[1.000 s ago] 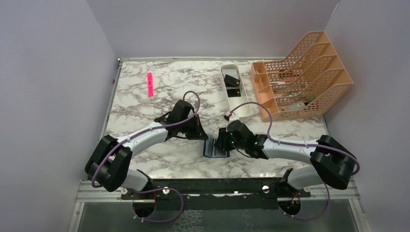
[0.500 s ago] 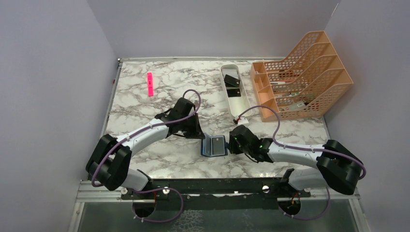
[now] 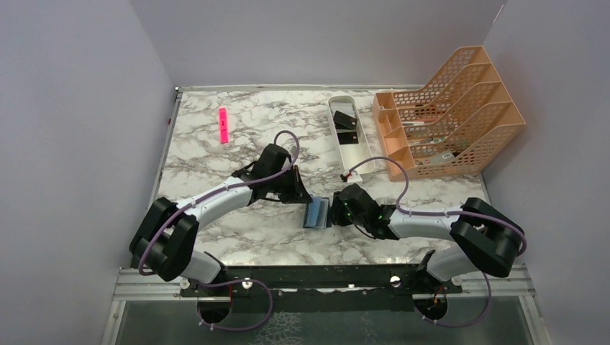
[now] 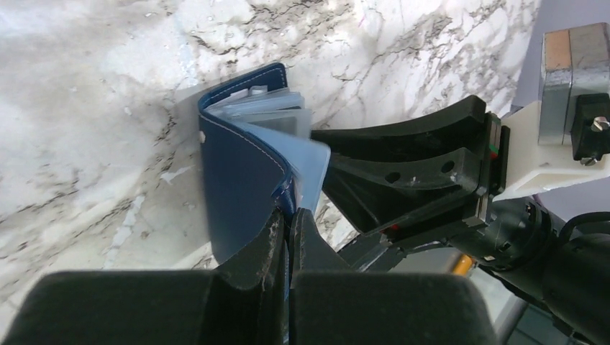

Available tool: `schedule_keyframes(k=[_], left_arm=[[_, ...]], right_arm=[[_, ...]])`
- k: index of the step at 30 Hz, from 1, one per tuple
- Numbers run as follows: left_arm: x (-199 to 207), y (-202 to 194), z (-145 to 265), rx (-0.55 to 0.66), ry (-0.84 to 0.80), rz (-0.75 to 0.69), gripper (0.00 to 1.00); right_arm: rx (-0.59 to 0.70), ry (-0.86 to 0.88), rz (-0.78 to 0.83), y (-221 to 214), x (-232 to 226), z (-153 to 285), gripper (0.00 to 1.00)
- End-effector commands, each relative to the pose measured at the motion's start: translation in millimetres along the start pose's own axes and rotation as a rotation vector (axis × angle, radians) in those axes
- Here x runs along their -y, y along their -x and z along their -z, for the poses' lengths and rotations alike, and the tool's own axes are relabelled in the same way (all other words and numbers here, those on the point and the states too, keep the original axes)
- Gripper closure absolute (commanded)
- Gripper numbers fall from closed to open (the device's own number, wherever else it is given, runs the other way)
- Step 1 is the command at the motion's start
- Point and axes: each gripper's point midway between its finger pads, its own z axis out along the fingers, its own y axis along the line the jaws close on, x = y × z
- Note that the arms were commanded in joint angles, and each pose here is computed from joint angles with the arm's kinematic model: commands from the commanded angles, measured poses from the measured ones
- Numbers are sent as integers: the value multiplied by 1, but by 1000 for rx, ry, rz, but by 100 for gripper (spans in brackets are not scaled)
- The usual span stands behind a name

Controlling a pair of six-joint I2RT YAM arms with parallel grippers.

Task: Put the credit cards into the card holder
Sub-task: Turn over the card slot in the card holder.

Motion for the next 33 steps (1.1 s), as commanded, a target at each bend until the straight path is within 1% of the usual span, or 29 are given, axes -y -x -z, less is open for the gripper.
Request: schedule_keyframes(k=[1, 3, 7, 14, 15, 17, 20, 23, 26, 29, 33], left_arm=[[11, -7, -8, -32, -84, 11, 100], [6, -5, -9, -22, -56, 4, 100], [-17, 3, -5, -7, 79, -37, 100], [-51, 13, 6, 16, 196, -27, 100], [-55, 14, 7, 16, 211, -27, 98], [-62, 16, 11, 19, 246, -27, 89], [-68, 18, 16, 30, 289, -34, 76], [-70, 25, 23, 58, 320, -43, 67], [-69, 33, 30, 100, 336, -50, 66], [-64, 41, 38, 144, 336, -56, 65], [-52, 45, 45, 170, 299, -69, 63]], right_arm=[[-82, -36, 4, -26, 15, 4, 71], [-71, -56, 11, -22, 19, 8, 71], [-30, -57, 48, -8, 19, 18, 68], [1, -34, 65, 9, 10, 30, 65], [7, -25, 66, 11, 7, 32, 64], [23, -8, 66, 19, 2, 37, 62], [57, 23, 68, 32, -7, 46, 56], [103, 56, 108, 49, -16, 55, 49], [144, 83, 171, 69, -23, 62, 44], [169, 64, 216, 87, -21, 65, 42], [178, 74, 195, 103, -21, 65, 41]])
